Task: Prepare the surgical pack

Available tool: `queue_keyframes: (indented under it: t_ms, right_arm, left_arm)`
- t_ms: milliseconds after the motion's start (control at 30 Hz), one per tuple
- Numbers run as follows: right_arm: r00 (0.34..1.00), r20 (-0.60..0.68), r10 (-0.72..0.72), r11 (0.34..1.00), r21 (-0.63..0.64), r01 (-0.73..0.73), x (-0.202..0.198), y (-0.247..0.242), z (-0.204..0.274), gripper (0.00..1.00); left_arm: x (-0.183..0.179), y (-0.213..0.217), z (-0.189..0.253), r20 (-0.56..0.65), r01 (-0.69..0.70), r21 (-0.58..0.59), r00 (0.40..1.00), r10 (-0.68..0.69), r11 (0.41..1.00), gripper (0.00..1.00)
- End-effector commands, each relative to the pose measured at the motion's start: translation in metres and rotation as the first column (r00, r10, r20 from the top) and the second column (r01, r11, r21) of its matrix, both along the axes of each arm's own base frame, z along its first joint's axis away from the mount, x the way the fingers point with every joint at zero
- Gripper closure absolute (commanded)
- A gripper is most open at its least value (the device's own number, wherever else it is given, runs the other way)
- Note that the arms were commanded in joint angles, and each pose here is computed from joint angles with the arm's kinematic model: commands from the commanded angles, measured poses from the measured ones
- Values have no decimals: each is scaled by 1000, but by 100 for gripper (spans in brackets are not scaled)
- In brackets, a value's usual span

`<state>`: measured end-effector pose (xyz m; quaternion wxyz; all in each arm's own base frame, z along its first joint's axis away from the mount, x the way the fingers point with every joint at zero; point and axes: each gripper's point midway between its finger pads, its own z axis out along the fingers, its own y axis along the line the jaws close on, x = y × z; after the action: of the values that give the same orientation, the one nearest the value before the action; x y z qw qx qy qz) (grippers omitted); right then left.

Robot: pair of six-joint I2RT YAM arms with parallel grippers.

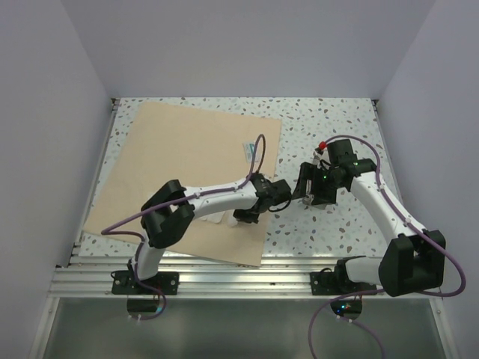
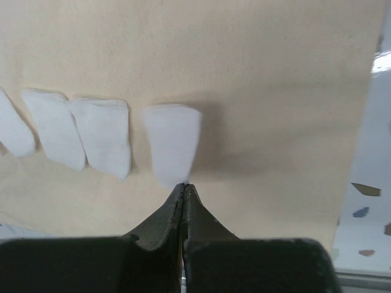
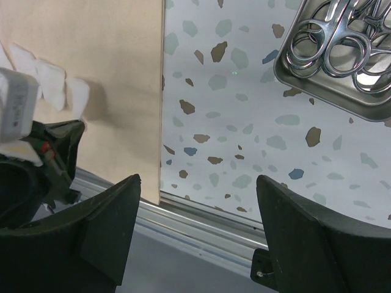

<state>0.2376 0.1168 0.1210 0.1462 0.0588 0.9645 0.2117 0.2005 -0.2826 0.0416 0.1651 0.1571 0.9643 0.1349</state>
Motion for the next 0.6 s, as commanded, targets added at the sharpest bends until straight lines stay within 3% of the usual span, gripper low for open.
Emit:
queue_keyframes:
  t_ms: [0,100,567]
  right_arm:
    - [1000,20,12,1000,18,-13,0,2,8,20]
    - [1000,15,12,1000,21,-13,0,2,7,20]
    - [1000,-4,9,1000,25,-9,3,4,0,19]
  left_arm:
    - [18,-9,65,102,27,-58,995,-21,998,100]
    - [22,-3,83,126,28,-46,992,-22,999,100]
    - [50,80,83,158,-16,148,987,-7,989,100]
